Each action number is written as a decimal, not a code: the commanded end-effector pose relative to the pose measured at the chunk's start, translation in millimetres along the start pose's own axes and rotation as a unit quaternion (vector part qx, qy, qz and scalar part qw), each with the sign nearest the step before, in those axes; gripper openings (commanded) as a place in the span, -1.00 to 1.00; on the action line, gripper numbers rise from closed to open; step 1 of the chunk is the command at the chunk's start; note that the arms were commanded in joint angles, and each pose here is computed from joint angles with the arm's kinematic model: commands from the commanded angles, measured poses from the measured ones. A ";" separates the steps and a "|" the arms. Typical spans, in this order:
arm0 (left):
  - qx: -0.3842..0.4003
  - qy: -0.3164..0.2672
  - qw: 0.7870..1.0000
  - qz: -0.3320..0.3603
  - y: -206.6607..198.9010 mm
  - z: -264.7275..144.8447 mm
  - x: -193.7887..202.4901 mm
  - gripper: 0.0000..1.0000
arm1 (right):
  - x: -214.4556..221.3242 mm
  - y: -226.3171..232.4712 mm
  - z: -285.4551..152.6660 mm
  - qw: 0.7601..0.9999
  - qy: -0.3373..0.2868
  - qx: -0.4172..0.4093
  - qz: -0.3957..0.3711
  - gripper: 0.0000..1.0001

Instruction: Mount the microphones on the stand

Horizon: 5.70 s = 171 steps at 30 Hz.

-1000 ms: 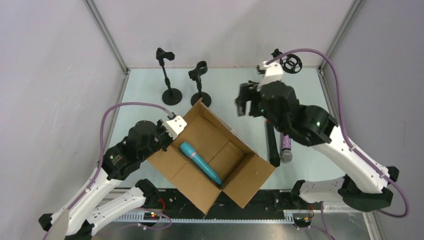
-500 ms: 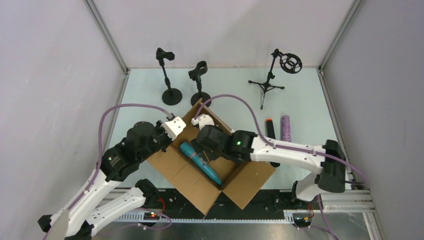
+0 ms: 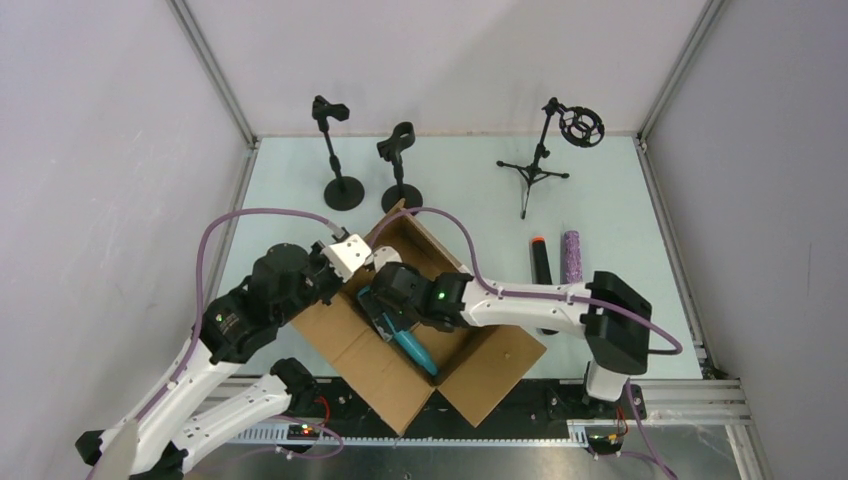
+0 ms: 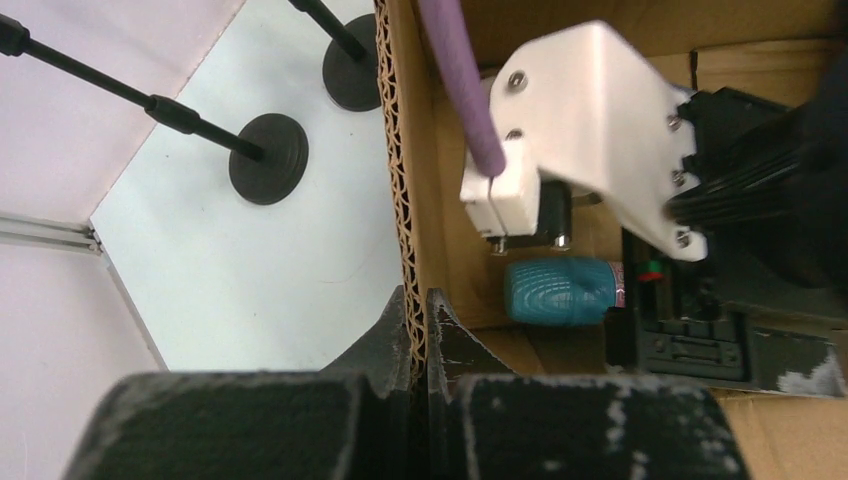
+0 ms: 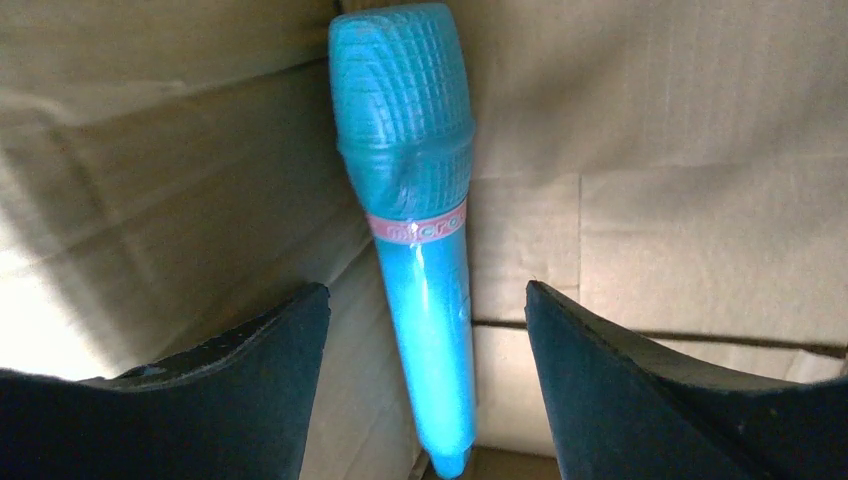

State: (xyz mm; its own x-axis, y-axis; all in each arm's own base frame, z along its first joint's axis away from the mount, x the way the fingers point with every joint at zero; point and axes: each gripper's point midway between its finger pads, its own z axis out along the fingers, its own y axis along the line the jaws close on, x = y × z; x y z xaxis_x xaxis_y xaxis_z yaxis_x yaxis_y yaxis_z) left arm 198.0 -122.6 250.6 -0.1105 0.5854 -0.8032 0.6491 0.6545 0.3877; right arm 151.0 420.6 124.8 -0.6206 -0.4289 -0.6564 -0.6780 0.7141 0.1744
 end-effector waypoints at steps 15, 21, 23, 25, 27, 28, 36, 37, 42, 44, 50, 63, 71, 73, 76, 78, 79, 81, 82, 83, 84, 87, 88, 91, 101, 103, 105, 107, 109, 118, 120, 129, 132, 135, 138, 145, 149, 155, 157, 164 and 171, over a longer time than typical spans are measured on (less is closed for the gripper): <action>-0.003 -0.028 0.999 0.018 4.4 -5.7 -14.3 -1.00 | 44.6 -6.7 50.3 0.999 0.023 0.024 -0.004 -0.31; -0.009 -0.020 0.999 0.024 5.4 -4.4 -7.4 -1.00 | 12.5 -10.3 9.5 0.998 -0.037 0.038 -0.020 -0.87; -0.015 -0.013 0.999 0.026 7.4 -3.4 -4.7 -1.00 | -2.7 -8.8 -13.5 0.997 -0.063 0.034 -0.024 -0.92; -0.025 -0.005 0.999 0.028 10.5 -1.8 -2.0 -1.00 | -21.2 -8.5 -41.7 0.995 -0.095 0.025 -0.021 -0.96; -0.032 0.006 0.999 0.027 12.8 1.0 1.1 -1.00 | -39.4 -7.8 -73.9 0.992 -0.127 0.009 -0.016 -0.98; -0.040 0.011 0.999 0.020 15.3 1.0 1.6 -0.99 | -44.3 -7.7 -84.8 0.991 -0.136 0.004 -0.013 -0.99; -0.065 -0.027 0.997 -0.039 40.2 -12.9 -39.2 -1.00 | -91.1 -62.9 -242.1 0.963 -0.262 0.015 0.063 -1.00; -0.072 -0.048 0.995 -0.045 47.6 -22.4 -54.4 -1.00 | -94.0 -78.1 -253.5 0.957 -0.276 0.030 0.080 -1.00; -0.118 -0.138 0.981 -0.063 80.9 -76.4 -107.3 -1.00 | -74.8 -136.8 -300.4 0.939 -0.303 0.098 0.133 -0.98; -0.132 -0.168 0.975 -0.063 89.9 -98.1 -121.3 -0.99 | -64.9 -152.3 -301.1 0.937 -0.291 0.123 0.150 -0.98; -0.217 -0.198 0.954 -0.063 125.7 -150.4 -135.0 -1.00 | -41.9 -182.2 -280.1 0.937 -0.236 0.182 0.184 -1.00; -0.409 -0.231 0.879 -0.082 193.3 -265.9 -145.2 -1.00 | 15.4 -233.3 -153.0 0.940 -0.095 0.227 0.235 -1.00; -0.499 -0.184 0.841 -0.104 205.5 -309.0 -104.7 -0.99 | 34.3 -251.6 -98.9 0.942 -0.039 0.237 0.236 -1.00; -0.518 -0.143 0.837 -0.099 204.9 -298.5 -86.6 -0.99 | 37.3 -254.3 -90.4 0.941 -0.029 0.239 0.237 -1.00; -0.545 -0.080 0.829 -0.095 205.8 -285.6 -66.9 -0.99 | 39.0 -257.6 -86.0 0.940 -0.023 0.243 0.237 -1.00; -0.549 -0.051 0.830 -0.083 205.5 -276.0 -60.9 -0.96 | 40.4 -260.2 -85.0 0.939 -0.022 0.248 0.237 -0.99; -0.548 -0.034 0.832 -0.072 204.9 -269.1 -57.7 -0.95 | 41.1 -260.7 -84.9 0.939 -0.022 0.248 0.238 -0.99; -0.547 -0.013 0.835 -0.062 203.4 -256.6 -52.7 -0.88 | 42.8 -261.3 -84.9 0.938 -0.022 0.249 0.239 -0.99; -0.543 0.000 0.838 -0.053 201.7 -246.2 -49.1 -0.82 | 43.1 -262.1 -85.2 0.938 -0.022 0.249 0.240 -0.99; -0.542 0.006 0.839 -0.050 200.9 -241.4 -47.3 -0.77 | 43.4 -262.0 -85.1 0.938 -0.022 0.249 0.239 -0.99; -0.540 0.014 0.840 -0.045 200.6 -233.8 -46.0 -0.74 | 43.7 -261.8 -85.1 0.938 -0.022 0.249 0.239 -0.99; -0.526 0.029 0.849 -0.043 199.3 -209.0 -41.5 -0.79 | 45.1 -262.2 -84.7 0.938 -0.021 0.250 0.239 -0.99; -0.515 0.025 0.856 -0.048 200.2 -201.1 -44.8 -0.82 | 45.4 -261.8 -84.2 0.939 -0.020 0.248 0.239 -0.99; -0.494 -0.004 0.867 -0.065 205.2 -194.1 -63.7 -0.85 | 45.5 -262.1 -84.4 0.938 -0.020 0.249 0.240 -0.99; -0.486 0.071 0.868 -0.072 201.3 -161.5 -19.2 -0.91 | 51.8 -265.1 -84.3 0.938 -0.018 0.252 0.238 -0.98; -0.476 0.077 0.873 -0.077 199.8 -151.4 -5.9 -0.92 | 52.8 -266.5 -84.5 0.937 -0.018 0.253 0.238 -0.98; -0.465 0.060 0.880 -0.081 201.4 -142.5 -4.7 -0.92 | 53.2 -267.7 -84.8 0.937 -0.019 0.255 0.239 -0.97; -0.453 0.038 0.888 -0.073 205.4 -134.1 -12.3 -0.91 | 53.1 -268.2 -85.1 0.936 -0.021 0.256 0.240 -0.97; -0.442 0.013 0.895 -0.059 210.5 -128.0 -26.7 -0.93 | 53.3 -269.5 -85.0 0.935 -0.021 0.258 0.241 -0.96; -0.430 -0.054 0.900 -0.049 238.7 -118.1 -80.3 -0.99 | 62.0 -278.5 -88.4 0.929 -0.018 0.268 0.254 -0.86; -0.428 -0.072 0.900 -0.048 240.3 -121.5 -91.4 -0.99 | 65.1 -280.2 -89.0 0.929 -0.016 0.269 0.255 -0.86; -0.446 -0.014 0.895 -0.025 232.2 -116.2 -48.0 -0.99 | 75.0 -281.8 -86.2 0.927 -0.010 0.266 0.263 -0.80; -0.445 0.044 0.894 -0.013 223.8 -101.4 -3.5 -0.97 | 76.4 -282.3 -85.2 0.928 -0.008 0.265 0.262 -0.62; -0.451 0.097 0.887 -0.009 222.4 -96.7 34.7 -0.93 | 77.0 -283.3 -84.8 0.927 -0.007 0.267 0.262 -0.36; -0.446 0.149 0.882 -0.012 220.0 -86.4 72.7 -0.86 | 76.5 -283.7 -85.4 0.927 -0.008 0.267 0.262 -0.07; -0.440 0.236 0.867 -0.003 208.2 -84.6 124.0 -0.36 | 69.8 -285.8 -98.3 0.924 -0.029 0.275 0.263 0.54; -0.418 0.250 0.873 -0.004 190.6 -82.1 139.3 0.12 | 59.4 -285.0 -110.0 0.923 -0.047 0.278 0.263 0.98; -0.309 0.254 0.916 -0.034 140.5 -69.0 152.5 0.80 | 28.2 -259.2 -119.5 0.935 -0.080 0.247 0.241 0.99; -0.270 0.255 0.928 -0.029 126.3 -63.3 155.9 0.96 | 19.0 -247.7 -118.9 0.940 -0.084 0.236 0.232 0.99; -0.251 0.222 0.941 -0.057 127.5 -54.0 137.6 0.99 | -8.8 -205.2 -109.8 0.953 -0.099 0.190 0.213 0.99; -0.231 0.132 0.963 -0.049 140.8 -51.9 80.2 0.99 | -37.8 -132.4 -92.3 0.974 -0.108 0.095 0.176 0.99</action>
State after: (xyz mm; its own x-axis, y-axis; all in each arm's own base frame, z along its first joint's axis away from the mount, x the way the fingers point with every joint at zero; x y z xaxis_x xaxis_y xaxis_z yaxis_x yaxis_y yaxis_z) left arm 230.9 64.0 226.0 -0.5180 0.5692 -0.6385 0.1994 0.8063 0.5569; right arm 231.8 247.2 165.5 -0.7174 -0.0641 -0.6937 -0.2683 0.9444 0.1901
